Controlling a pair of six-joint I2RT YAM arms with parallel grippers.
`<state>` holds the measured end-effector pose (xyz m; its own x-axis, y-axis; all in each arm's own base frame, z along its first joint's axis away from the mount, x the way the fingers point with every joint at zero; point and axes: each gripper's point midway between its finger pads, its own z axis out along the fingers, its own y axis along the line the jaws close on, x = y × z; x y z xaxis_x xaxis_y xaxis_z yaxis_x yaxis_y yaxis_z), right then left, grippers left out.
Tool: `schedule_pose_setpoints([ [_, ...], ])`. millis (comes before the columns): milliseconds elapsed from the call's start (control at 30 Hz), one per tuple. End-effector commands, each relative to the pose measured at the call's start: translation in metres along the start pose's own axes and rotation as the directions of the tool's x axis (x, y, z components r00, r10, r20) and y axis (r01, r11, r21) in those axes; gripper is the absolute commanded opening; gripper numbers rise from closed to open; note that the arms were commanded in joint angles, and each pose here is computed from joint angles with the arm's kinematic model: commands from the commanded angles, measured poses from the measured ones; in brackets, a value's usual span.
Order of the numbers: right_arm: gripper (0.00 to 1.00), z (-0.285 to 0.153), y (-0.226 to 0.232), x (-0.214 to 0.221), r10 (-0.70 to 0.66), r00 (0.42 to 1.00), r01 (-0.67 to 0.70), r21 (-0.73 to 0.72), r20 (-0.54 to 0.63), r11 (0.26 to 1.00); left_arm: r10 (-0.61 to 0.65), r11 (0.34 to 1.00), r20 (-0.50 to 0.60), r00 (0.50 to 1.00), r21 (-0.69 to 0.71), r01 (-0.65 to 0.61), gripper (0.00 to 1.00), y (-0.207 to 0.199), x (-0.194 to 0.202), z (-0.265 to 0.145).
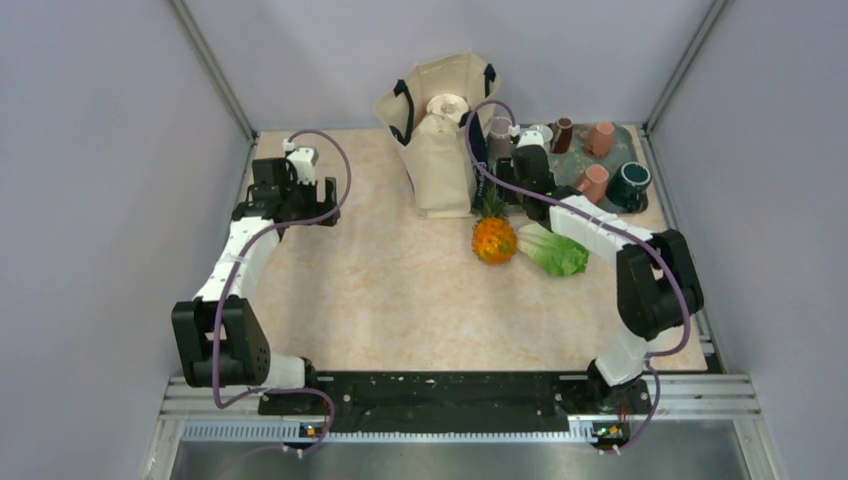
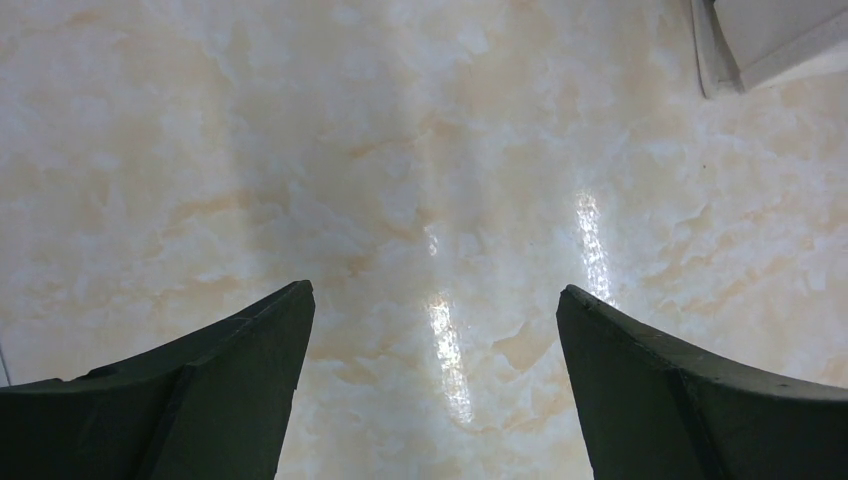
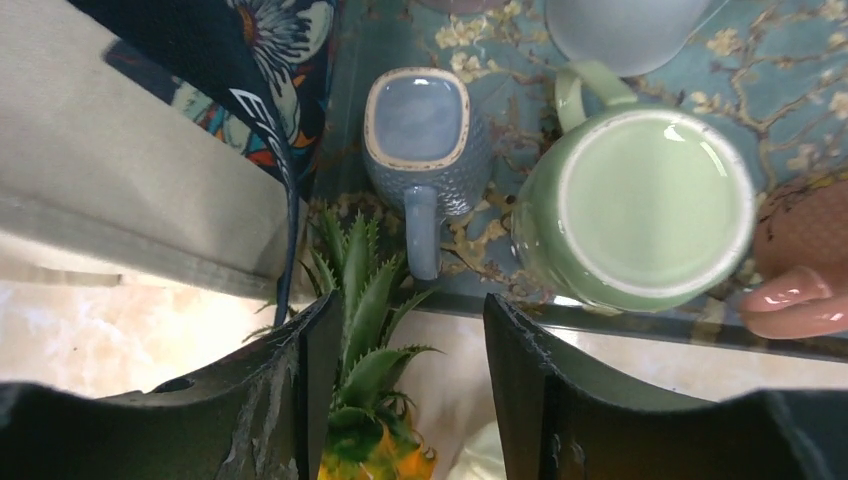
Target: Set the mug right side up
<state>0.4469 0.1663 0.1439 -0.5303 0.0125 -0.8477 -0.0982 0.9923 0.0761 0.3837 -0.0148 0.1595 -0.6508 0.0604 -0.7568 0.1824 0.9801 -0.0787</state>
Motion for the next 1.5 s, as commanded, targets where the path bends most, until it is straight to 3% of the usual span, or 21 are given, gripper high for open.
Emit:
schedule_pose_setpoints([
  [0, 0.53, 0.016, 0.014, -0.026, 0.057, 0.997, -0.056, -0.021, 0.052, 0.998, 0.011, 0.999, 0.046, 0.999, 0.044, -0.013, 0.96, -0.009, -0.018, -0.015],
  [200, 0.45, 0.041, 0.005, -0.022, 0.082, 0.996, -0.084, 0.044, 0.041, 0.996, 0.006, 0.996, 0.039, 0.999, 0.094, -0.009, 0.94, -0.018, -0.015, -0.015],
  [633, 0.39, 0.073, -0.019, 0.004, 0.129, 0.991, -0.127, 0.095, -0.019, 0.987, 0.002, 0.992, 0.042, 0.999, 0.13, -0.007, 0.93, -0.024, -0.013, -0.013],
  [1067, 0.39, 0.103, -0.023, 0.007, 0.093, 0.994, -0.091, 0.038, -0.054, 0.995, 0.007, 0.992, 0.038, 0.999, 0.128, -0.012, 0.93, -0.023, -0.011, -0.011],
  [1233, 0.3, 0.108, -0.015, 0.001, 0.05, 0.998, -0.051, -0.029, -0.033, 0.998, 0.009, 0.992, 0.037, 0.999, 0.125, -0.013, 0.93, -0.022, -0.011, -0.01],
  [1400, 0.01, 0.109, -0.022, -0.005, 0.044, 0.999, -0.044, -0.016, -0.029, 0.999, 0.007, 0.992, 0.032, 0.999, 0.127, -0.011, 0.93, -0.022, -0.011, -0.009],
  [1467, 0.0, 0.1, -0.026, -0.013, 0.052, 0.999, -0.052, 0.0, -0.01, 0.999, 0.014, 0.992, 0.032, 0.999, 0.124, -0.018, 0.93, -0.022, -0.011, -0.01],
])
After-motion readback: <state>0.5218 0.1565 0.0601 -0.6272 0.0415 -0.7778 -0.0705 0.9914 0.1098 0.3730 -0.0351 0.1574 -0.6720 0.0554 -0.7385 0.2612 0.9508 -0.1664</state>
